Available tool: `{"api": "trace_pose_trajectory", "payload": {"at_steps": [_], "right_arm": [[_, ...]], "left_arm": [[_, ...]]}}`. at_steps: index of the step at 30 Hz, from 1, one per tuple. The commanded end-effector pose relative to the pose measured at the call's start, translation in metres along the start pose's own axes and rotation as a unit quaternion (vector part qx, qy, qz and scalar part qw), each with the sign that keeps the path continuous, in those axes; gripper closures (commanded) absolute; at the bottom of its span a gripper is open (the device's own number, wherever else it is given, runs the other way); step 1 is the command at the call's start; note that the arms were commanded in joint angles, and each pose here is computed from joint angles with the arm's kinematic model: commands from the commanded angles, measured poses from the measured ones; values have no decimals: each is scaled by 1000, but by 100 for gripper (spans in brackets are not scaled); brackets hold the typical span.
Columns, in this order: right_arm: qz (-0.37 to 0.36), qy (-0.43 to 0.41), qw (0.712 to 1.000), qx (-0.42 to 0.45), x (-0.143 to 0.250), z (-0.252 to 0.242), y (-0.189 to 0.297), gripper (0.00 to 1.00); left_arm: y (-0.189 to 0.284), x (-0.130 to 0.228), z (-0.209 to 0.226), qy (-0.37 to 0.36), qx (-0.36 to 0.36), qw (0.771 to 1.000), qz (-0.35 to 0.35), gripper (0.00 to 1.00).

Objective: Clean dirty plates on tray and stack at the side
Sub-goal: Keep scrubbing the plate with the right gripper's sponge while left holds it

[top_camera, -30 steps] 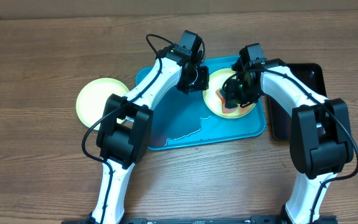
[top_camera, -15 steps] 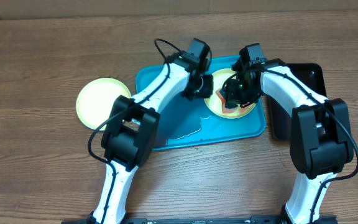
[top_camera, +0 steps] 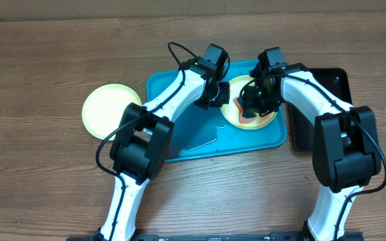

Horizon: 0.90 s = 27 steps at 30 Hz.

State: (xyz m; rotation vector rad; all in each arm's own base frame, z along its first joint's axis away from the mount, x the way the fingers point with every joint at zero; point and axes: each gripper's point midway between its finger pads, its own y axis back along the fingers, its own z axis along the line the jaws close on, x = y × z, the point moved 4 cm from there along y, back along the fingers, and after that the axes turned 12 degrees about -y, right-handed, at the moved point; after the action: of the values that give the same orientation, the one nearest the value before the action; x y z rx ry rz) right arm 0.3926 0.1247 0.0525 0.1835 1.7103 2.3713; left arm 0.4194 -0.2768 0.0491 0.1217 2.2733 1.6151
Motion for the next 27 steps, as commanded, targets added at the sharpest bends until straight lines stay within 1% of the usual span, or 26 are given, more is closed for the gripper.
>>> {"api": "trace_pose_trajectory", "payload": {"at_steps": [1, 8, 12, 16, 20, 24, 27], "right_arm": [[23, 15, 1000, 9, 10, -1, -9, 96], [75, 62, 995, -1, 35, 9, -11, 96], [74, 82, 994, -9, 39, 20, -13, 96], [42, 86, 995, -25, 24, 31, -10, 96], [-15, 56, 998, -19, -3, 32, -3, 96], [-71, 10, 997, 7, -29, 16, 3, 96], [-95, -20, 994, 44, -40, -4, 7, 96]], "left_arm": [[-9, 4, 7, -1, -8, 1000, 10, 96], [-5, 3, 25, 43, -15, 999, 14, 96], [-4, 5, 30, 52, -17, 998, 20, 96], [-4, 6, 30, 59, -18, 998, 22, 96], [-4, 6, 30, 65, -18, 997, 21, 96], [-4, 7, 30, 66, -19, 997, 23, 96], [-3, 7, 30, 66, -19, 997, 24, 96]]}}
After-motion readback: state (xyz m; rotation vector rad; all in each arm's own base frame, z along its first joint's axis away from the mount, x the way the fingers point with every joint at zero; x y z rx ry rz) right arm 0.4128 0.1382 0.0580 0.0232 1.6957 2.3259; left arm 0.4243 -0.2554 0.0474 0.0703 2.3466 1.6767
